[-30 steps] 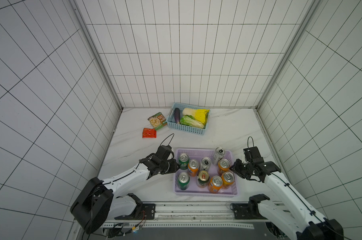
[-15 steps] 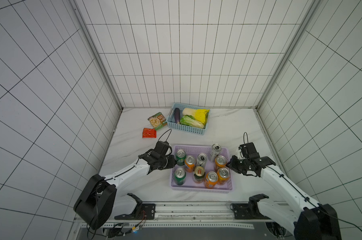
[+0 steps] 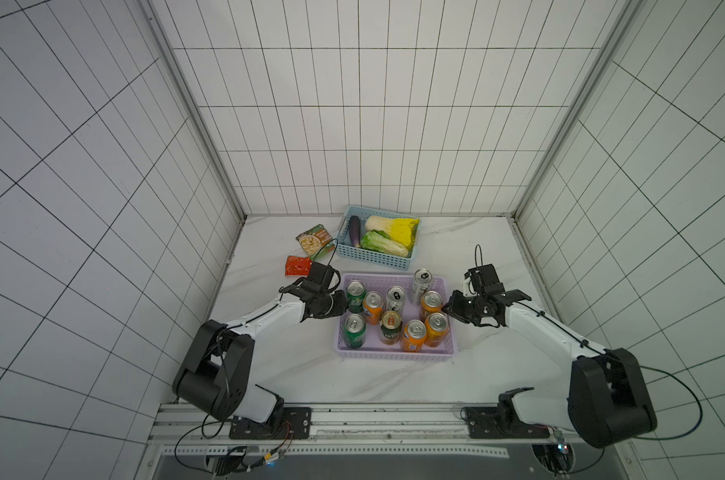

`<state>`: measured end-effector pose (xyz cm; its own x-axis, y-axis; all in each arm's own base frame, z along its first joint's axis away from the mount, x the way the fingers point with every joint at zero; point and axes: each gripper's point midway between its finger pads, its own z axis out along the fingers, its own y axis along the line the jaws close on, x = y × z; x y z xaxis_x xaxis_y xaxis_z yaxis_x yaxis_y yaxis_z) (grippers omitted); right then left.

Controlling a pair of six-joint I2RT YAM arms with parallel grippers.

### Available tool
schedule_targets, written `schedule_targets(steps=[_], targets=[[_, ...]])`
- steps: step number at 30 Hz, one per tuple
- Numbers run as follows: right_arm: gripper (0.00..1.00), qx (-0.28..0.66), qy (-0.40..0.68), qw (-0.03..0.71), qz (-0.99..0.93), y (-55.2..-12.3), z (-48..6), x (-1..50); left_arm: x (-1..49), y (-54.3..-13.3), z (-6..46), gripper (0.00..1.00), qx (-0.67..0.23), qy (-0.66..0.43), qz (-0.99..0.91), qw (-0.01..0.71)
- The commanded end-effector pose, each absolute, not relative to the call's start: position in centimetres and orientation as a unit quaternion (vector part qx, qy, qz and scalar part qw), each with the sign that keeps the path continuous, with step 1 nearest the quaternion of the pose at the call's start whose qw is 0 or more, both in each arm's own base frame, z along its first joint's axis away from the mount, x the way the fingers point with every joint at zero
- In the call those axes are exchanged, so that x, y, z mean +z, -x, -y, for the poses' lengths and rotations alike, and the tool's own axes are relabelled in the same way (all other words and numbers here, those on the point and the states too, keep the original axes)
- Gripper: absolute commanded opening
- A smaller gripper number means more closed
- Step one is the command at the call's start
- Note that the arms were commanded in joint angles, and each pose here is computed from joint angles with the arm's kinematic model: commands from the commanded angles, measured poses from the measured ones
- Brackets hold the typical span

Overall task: Take out the drinks from the basket
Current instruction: Move the basket to the center of the board.

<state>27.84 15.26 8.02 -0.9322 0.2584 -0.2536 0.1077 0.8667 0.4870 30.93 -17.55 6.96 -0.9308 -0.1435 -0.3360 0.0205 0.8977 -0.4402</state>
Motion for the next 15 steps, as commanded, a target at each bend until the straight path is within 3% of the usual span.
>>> schedule_targets(steps=[1,15], targets=[[0.17,0.252,-0.123,0.2,-0.939,-31.7,-15.9,9.3,10.5,-35.4,18.6,0.09,-0.254,0.04,-0.933,0.251],[0.17,0.246,-0.106,0.199,-0.943,-35.4,-17.0,8.4,10.6,-39.4,18.8,0.1,-0.245,0.038,-0.933,0.261]])
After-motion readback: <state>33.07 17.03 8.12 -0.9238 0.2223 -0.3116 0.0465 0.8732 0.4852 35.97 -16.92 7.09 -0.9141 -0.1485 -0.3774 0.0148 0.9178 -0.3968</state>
